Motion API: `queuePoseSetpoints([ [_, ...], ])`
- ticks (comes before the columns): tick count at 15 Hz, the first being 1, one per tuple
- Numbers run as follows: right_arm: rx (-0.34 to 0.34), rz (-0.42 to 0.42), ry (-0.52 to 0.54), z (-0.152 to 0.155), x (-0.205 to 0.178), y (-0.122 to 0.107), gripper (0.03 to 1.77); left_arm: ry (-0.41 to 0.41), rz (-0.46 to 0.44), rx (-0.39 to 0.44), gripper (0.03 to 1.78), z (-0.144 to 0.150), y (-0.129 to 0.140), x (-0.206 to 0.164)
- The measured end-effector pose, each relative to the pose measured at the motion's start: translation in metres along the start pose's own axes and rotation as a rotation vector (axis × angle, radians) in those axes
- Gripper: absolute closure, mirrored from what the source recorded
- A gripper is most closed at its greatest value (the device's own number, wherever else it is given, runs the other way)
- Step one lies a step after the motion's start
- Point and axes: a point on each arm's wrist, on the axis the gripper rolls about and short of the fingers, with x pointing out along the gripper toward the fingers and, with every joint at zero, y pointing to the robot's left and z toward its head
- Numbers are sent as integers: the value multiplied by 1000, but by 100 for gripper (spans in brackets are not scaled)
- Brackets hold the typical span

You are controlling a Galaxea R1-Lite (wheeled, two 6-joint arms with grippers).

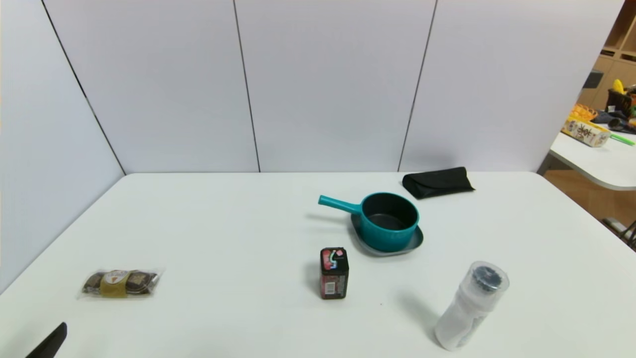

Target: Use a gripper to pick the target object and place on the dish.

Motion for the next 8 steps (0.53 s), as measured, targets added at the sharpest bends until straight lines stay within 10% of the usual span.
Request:
queuePoseSetpoints([
  [8, 0, 0, 0, 0, 0, 0, 9, 14, 35, -14, 12, -63, -17, -29],
])
